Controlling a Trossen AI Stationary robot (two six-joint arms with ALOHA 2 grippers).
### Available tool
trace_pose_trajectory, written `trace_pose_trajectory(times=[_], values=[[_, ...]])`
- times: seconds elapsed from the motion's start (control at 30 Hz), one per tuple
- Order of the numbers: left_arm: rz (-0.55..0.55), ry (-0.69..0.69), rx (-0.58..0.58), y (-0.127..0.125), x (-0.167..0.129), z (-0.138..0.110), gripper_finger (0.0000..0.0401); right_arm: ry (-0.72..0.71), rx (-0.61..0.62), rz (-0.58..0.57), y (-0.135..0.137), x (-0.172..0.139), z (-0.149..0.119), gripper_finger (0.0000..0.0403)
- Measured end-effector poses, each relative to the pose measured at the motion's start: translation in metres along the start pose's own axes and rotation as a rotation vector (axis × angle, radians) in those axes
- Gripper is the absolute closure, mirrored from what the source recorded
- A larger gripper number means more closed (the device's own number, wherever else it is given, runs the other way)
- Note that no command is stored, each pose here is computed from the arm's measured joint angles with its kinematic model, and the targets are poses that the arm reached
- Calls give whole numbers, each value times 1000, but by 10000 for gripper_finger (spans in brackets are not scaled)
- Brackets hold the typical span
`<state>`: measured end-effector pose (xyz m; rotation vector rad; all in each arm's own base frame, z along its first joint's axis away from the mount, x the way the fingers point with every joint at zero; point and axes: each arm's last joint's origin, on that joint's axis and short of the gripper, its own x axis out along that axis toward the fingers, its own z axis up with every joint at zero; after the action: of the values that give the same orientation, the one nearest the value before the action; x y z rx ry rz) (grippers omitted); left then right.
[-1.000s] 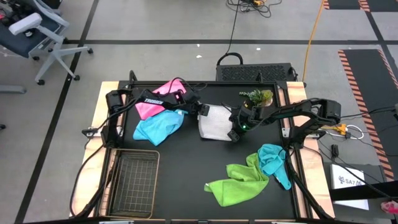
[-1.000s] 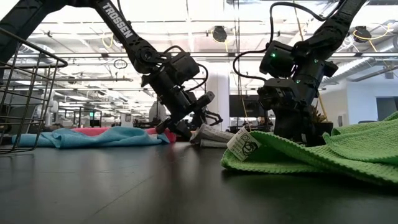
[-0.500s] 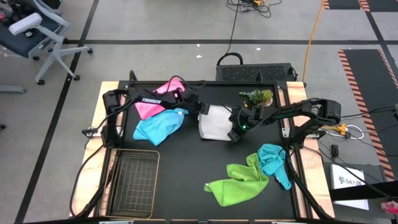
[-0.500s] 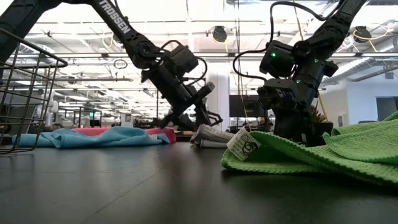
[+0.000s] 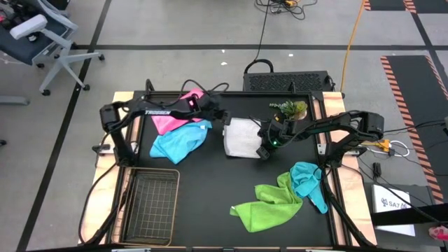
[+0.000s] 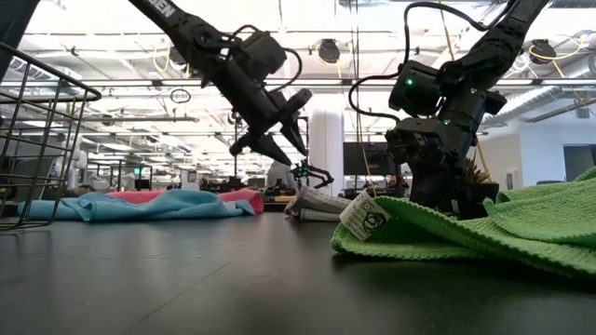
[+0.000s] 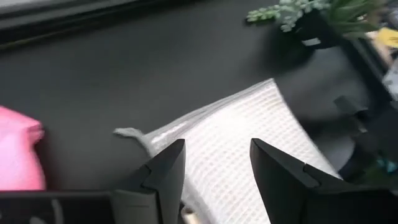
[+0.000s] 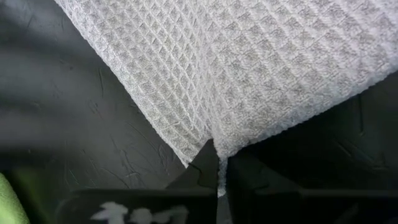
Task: Fold microfiber towels
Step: Put the folded gray microfiber cloth into the wire basket
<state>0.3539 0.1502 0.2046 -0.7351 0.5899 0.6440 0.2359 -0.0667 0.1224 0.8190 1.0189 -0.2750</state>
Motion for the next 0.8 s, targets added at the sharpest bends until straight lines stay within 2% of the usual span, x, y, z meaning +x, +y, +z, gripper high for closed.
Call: trace_pose_trajectory(times=[0.1, 0.33, 0.5, 0.63, 0.8], values=[[25, 18, 13, -1, -3, -3, 219, 0, 0, 0, 0, 0, 0, 401], [7, 59, 28, -12, -4, -14, 219, -29, -12, 19, 2, 0, 3, 402], [-22, 63, 35, -23, -13, -19, 219, -81, -43, 112, 8, -1, 10, 402], [-38, 24, 48, -33, -36, -15, 220, -116, -56, 186, 16, -4, 13, 402], [-34, -87, 73, -41, -81, -4, 220, -178, -73, 304, 30, -22, 17, 402]])
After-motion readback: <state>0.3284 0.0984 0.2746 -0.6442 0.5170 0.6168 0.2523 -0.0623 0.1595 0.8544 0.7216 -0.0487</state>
